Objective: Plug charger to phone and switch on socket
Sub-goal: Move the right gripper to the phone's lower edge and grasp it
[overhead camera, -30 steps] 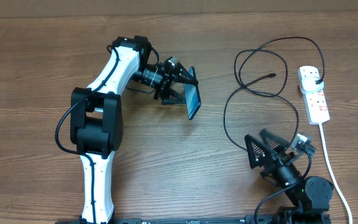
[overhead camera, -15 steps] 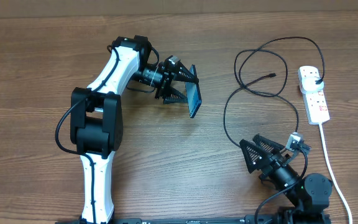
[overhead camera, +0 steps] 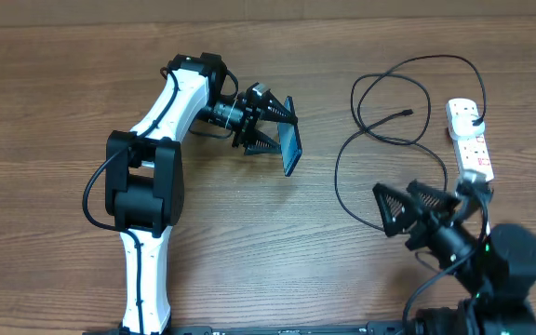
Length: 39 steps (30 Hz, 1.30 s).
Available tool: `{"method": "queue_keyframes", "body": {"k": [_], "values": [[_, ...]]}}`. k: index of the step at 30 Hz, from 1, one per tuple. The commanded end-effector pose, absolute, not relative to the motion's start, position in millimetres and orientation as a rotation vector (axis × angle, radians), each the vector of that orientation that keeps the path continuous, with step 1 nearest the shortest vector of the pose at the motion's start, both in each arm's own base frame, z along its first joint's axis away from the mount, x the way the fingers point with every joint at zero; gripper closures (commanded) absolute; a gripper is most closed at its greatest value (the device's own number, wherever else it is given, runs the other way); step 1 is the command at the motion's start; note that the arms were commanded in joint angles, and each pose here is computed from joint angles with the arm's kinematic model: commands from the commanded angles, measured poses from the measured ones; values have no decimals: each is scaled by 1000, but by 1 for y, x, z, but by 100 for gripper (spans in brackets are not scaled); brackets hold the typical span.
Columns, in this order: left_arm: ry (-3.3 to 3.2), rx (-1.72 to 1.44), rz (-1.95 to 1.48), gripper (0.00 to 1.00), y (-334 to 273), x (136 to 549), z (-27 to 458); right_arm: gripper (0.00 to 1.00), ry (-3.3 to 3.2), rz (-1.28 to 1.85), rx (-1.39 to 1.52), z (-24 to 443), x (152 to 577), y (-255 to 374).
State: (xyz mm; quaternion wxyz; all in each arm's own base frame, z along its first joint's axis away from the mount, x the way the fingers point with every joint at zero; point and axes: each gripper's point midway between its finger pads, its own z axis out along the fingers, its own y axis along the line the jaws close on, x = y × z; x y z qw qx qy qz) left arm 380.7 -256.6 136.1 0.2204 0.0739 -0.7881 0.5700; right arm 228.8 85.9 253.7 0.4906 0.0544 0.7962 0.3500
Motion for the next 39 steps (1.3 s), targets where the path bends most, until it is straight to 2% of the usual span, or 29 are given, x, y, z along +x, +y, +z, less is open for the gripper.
{"method": "queue_keyframes", "body": {"k": [1,7,15,22,29,36,39], "values": [[-2118,170,1683,32,-263,386,154,1,1969,836,80,260,238,95],[-2086,177,1732,32,-262,391,160,1,2084,753,22,233,251,125],[-2087,189,1735,31,-259,393,160,0,2051,464,-56,215,273,174],[-2071,201,1746,31,-258,394,162,0,1960,444,-61,203,300,226],[-2042,203,1777,31,-258,395,167,0,1955,426,-48,176,321,246],[-2058,200,1763,31,-258,395,165,22,1934,406,-44,167,335,248],[-2061,195,1766,31,-258,395,165,24,1910,379,-75,168,341,249]]}}
